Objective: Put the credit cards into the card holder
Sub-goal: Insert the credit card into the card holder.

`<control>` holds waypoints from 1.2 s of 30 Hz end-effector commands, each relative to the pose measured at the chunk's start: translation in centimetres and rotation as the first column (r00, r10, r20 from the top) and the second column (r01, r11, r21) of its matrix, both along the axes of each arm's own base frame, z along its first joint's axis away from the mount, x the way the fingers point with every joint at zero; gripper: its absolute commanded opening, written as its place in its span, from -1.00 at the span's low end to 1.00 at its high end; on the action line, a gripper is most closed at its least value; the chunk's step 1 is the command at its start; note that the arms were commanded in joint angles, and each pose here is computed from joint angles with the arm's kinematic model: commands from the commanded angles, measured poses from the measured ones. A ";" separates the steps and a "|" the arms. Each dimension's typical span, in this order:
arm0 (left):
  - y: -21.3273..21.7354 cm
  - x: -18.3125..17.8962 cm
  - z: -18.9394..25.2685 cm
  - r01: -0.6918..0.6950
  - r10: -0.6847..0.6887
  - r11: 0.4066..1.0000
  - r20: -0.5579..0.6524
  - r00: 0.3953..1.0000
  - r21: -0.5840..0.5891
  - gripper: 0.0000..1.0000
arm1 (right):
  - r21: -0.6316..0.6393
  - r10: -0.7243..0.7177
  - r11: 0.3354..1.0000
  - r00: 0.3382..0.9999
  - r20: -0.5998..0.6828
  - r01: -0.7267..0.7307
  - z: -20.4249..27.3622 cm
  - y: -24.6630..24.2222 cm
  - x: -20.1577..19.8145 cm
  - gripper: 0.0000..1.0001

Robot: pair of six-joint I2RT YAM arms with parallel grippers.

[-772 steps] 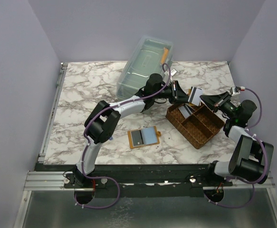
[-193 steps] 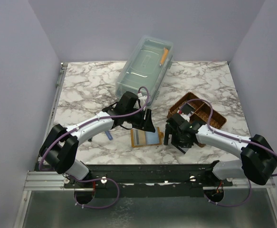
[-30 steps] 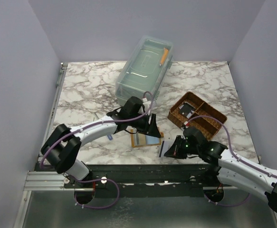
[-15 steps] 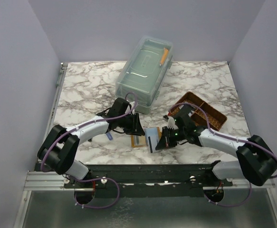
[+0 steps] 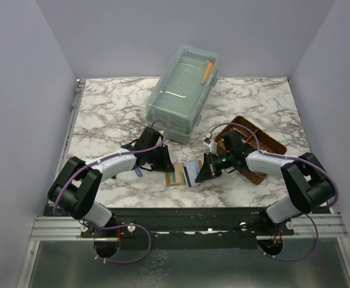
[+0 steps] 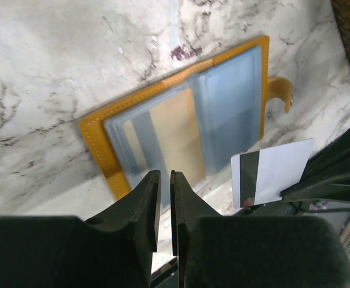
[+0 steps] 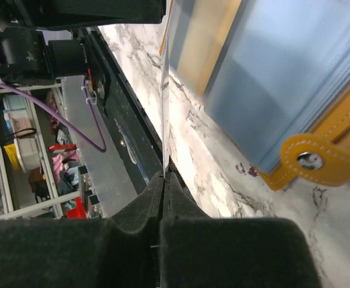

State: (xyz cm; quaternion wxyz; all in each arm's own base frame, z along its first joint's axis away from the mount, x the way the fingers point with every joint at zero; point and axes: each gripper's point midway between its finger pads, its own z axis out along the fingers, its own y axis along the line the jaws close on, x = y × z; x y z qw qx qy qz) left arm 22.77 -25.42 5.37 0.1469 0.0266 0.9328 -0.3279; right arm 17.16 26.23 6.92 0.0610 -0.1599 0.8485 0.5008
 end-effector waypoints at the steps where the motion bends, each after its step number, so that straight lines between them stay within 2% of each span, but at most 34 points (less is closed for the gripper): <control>1: 1.1 1.0 -0.4 -0.065 0.063 0.997 0.040 0.997 0.049 -0.64 | 0.023 0.019 1.000 1.000 -0.012 -0.018 -0.1 0.1 1.3 -0.99; 6: 1.0 1.2 -1.0 -0.060 0.058 0.996 0.030 0.998 0.060 -0.68 | -0.015 0.010 1.000 0.998 -0.068 -0.011 -1.6 -0.1 1.9 -0.99; 20: 1.6 1.0 -2.3 -0.070 0.070 0.993 0.005 0.998 0.095 -0.71 | -0.005 0.054 0.998 0.987 -0.148 -0.055 -2.5 0.5 2.3 -0.99; 36: 1.8 0.8 -2.5 -0.074 0.075 0.992 -0.001 0.997 0.098 -0.76 | -0.062 0.009 0.998 0.969 -0.246 -0.025 -4.0 0.4 2.4 -0.99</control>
